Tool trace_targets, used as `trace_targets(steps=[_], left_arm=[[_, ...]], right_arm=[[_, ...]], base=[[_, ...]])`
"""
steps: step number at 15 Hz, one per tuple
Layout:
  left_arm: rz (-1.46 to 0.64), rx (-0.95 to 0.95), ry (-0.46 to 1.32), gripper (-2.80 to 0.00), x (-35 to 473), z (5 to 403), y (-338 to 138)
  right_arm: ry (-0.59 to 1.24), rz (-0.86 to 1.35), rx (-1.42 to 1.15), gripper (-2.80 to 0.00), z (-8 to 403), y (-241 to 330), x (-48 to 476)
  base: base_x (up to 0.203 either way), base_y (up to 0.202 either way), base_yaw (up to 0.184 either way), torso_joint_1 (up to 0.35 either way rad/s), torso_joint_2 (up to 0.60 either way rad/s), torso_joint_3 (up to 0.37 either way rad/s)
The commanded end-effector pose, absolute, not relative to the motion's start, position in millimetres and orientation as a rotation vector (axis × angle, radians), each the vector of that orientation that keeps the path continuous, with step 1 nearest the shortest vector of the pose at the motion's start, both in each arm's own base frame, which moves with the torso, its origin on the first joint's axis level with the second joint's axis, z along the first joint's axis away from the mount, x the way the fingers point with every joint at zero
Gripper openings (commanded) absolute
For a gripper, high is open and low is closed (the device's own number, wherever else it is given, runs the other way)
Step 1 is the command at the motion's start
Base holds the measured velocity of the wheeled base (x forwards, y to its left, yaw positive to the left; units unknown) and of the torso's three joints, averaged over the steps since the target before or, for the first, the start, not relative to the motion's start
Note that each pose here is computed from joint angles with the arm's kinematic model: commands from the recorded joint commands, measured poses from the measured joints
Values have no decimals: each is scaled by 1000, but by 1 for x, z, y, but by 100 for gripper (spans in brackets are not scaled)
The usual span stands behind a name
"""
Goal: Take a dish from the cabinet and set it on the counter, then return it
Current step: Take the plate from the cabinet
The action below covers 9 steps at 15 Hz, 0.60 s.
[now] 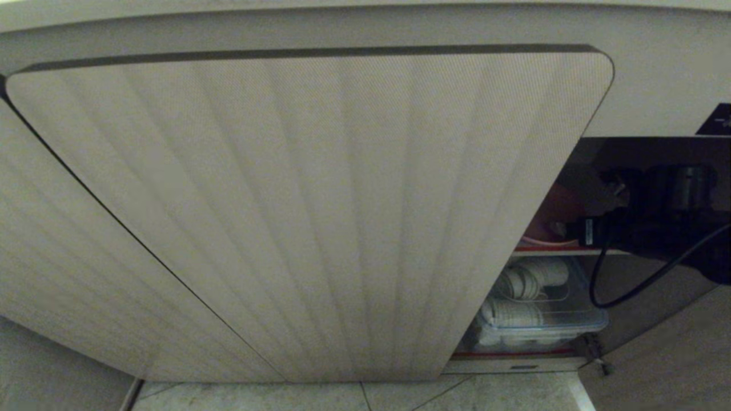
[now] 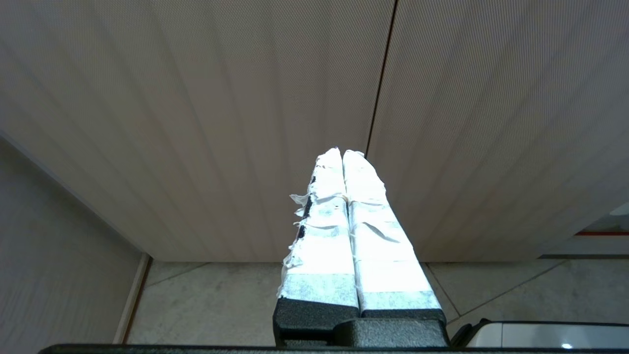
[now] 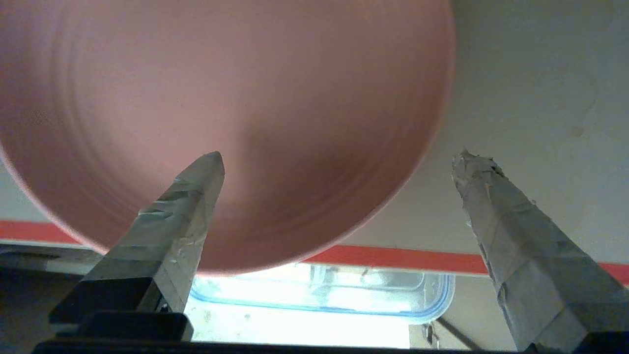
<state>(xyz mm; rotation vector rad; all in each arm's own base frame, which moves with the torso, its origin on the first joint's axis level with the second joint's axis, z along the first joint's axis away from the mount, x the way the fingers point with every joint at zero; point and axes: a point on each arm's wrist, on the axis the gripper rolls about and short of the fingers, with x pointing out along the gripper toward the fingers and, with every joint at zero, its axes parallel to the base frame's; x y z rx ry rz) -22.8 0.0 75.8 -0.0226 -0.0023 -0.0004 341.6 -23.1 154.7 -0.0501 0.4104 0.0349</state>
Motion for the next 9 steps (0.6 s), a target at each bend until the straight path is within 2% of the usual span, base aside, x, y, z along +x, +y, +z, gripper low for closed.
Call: trace_targets(steps=[1, 9], left_arm=[[0, -23, -3, -280, -23, 76, 0], [0, -23, -3, -280, -23, 76, 0]], right_arm=[[413, 36, -50, 0, 153, -23, 341], [393, 34, -49, 0, 153, -23, 345]], base=[[0, 0, 0, 0, 0, 0], [0, 0, 0, 0, 0, 0]])
